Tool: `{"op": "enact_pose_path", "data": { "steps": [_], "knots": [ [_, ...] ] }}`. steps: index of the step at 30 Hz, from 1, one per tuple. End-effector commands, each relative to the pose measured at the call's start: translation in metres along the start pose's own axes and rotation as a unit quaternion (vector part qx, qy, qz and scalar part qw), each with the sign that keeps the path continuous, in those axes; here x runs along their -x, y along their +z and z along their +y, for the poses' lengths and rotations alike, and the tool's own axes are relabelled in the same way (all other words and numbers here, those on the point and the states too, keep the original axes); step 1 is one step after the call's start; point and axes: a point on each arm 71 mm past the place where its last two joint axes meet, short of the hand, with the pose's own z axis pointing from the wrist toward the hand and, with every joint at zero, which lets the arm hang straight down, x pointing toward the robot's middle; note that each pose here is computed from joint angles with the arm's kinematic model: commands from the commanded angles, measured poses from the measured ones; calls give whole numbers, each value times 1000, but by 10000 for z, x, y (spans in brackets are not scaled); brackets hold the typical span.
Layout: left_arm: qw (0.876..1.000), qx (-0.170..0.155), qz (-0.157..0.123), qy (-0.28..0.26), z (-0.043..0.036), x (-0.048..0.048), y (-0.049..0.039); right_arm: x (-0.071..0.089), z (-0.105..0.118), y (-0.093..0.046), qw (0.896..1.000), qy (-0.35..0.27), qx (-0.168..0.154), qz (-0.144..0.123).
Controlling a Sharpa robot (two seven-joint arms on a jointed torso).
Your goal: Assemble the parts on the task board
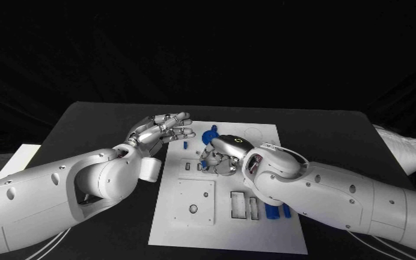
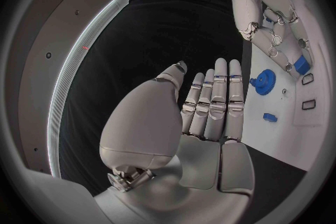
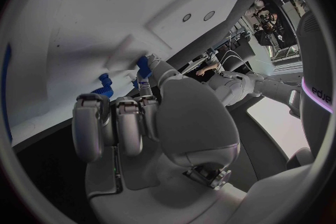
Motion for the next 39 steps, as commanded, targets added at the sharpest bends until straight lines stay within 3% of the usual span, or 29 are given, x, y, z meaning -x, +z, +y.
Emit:
{"op": "enact_pose_path", "data": {
  "steps": [1,24,39],
  "knots": [
    [1000,-6,11,-6,-8,-30,3,-97,-54,-25,999,-26,-16,34],
    [1000,-5,10,-6,-6,-25,7,-130,-81,-38,996,-56,-32,58],
    [1000,-2,11,-6,-2,-26,6,-95,-63,-21,997,-60,-35,29]
  ]
}}
